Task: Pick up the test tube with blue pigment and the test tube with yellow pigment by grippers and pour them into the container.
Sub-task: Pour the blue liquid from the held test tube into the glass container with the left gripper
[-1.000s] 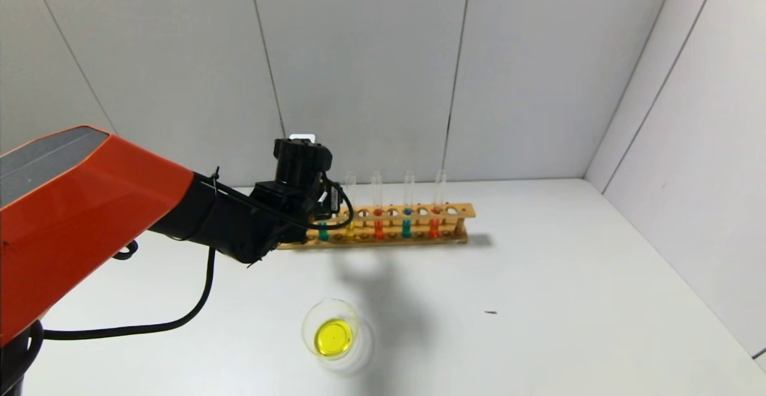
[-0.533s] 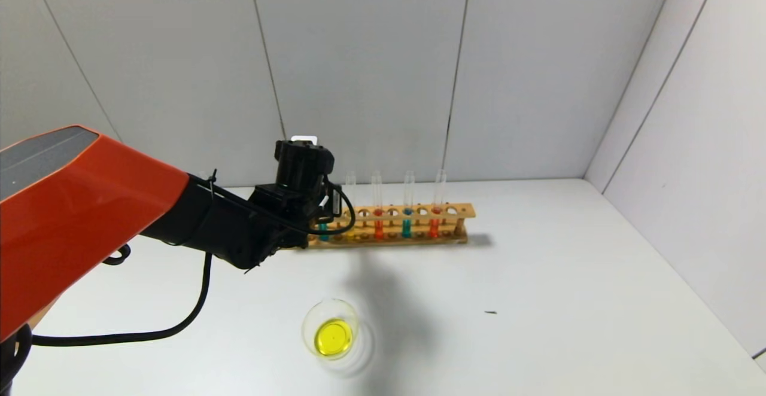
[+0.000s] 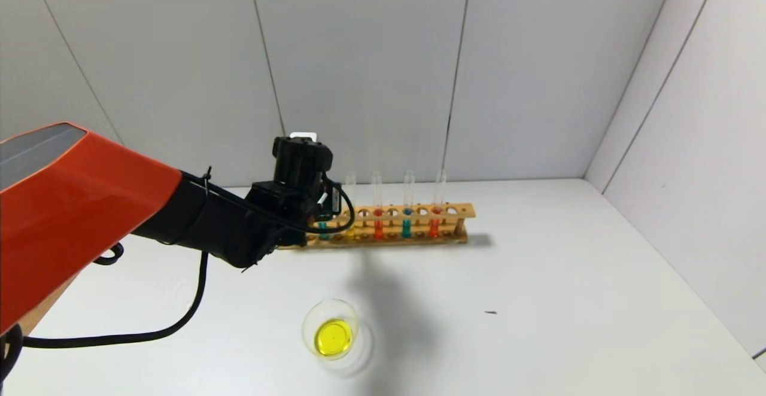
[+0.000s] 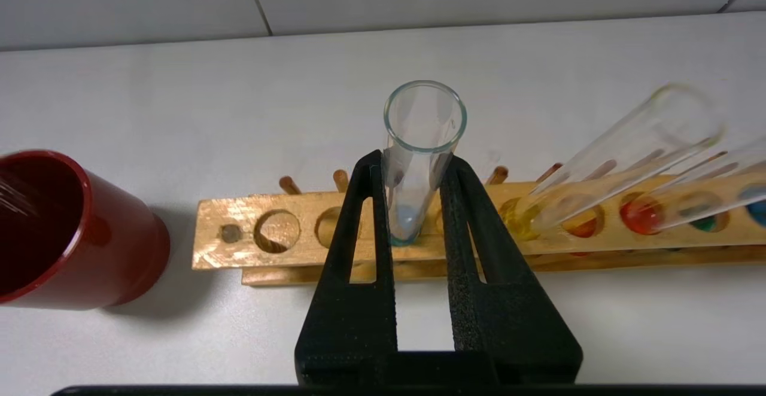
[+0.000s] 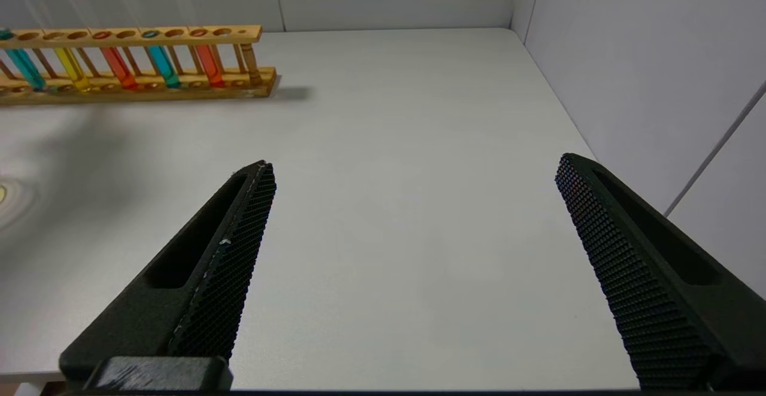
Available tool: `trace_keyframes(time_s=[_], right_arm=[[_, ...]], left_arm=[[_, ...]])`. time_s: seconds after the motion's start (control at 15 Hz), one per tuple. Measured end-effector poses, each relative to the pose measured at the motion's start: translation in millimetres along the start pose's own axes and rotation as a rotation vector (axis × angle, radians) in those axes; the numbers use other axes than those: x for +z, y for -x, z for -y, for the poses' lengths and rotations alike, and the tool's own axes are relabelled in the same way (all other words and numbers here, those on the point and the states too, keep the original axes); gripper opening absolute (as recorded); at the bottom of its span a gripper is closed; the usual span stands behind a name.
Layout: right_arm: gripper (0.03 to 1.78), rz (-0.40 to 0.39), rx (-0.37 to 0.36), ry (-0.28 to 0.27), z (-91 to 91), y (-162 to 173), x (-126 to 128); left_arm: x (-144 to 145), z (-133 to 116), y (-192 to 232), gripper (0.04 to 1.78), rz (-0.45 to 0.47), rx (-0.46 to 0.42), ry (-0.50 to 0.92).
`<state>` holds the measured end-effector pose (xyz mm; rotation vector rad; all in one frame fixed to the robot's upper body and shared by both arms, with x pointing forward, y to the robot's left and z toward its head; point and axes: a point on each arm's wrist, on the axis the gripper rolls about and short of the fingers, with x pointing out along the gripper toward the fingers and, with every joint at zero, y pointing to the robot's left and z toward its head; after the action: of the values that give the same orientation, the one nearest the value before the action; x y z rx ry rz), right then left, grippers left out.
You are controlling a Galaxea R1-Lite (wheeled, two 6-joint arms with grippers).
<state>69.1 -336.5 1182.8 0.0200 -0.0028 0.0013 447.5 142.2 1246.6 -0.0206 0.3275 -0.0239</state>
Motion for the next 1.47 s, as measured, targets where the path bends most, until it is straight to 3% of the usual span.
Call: trace_keyframes(time_s=[1.13, 1.47], right_arm=[[1.71, 0.0, 0.0, 0.0, 0.0, 0.0, 0.0], [1.71, 0.0, 0.0, 0.0, 0.0, 0.0, 0.0]], left_arm=[[67.6, -6.0, 49.4, 0.29, 0.164, -0.03, 0.034], [68.7, -6.4, 76.4, 0.29, 0.091, -0.05, -0.013]])
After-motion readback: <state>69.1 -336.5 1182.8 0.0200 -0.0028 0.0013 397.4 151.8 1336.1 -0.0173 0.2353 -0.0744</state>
